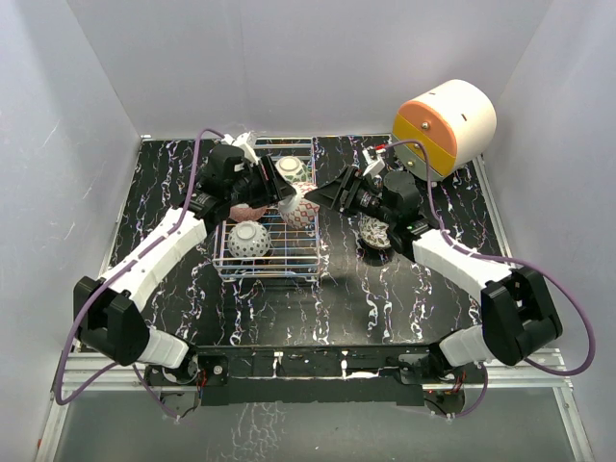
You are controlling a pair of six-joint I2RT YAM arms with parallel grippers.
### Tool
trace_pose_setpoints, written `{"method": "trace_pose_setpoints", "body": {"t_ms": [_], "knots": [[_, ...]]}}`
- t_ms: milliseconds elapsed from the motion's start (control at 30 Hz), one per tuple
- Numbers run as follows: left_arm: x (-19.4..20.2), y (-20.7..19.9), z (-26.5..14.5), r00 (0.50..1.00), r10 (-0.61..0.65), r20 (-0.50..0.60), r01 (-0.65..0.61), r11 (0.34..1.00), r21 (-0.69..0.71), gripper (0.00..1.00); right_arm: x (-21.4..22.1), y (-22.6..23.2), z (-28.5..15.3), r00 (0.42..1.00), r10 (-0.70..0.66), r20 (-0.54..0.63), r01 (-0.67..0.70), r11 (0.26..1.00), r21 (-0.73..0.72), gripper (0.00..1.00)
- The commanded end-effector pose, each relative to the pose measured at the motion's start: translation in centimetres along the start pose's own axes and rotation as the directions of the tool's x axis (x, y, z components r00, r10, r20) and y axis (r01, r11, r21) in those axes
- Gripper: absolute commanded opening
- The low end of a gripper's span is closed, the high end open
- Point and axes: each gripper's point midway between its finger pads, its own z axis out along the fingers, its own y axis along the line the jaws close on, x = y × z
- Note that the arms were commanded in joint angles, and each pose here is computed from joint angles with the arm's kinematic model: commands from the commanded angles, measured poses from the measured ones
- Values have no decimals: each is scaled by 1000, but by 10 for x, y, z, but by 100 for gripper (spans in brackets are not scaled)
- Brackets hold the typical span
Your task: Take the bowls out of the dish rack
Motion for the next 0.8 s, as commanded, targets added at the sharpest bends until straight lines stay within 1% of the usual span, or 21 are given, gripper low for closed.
{"method": "trace_pose_setpoints", "body": {"t_ms": [0,267,433,567,767], "knots": [[-22,-33,-25,996,-9,93,-3,992,129,25,-10,33,1,999,-25,35,30,988,-151,75],[-24,-39,-29,992,-30,123,9,986,167,26,-4,46,-1,1000,-2,17,6,972,-234,74],[-26,-42,-32,988,-44,148,14,981,194,26,-2,55,-2,1000,20,8,-16,959,-282,70],[-27,-44,-33,985,-56,160,21,977,212,26,-1,62,-4,999,37,1,-35,943,-331,62],[-27,-45,-34,984,-62,165,24,974,224,26,2,67,-6,999,53,-10,-53,927,-370,44]]}}
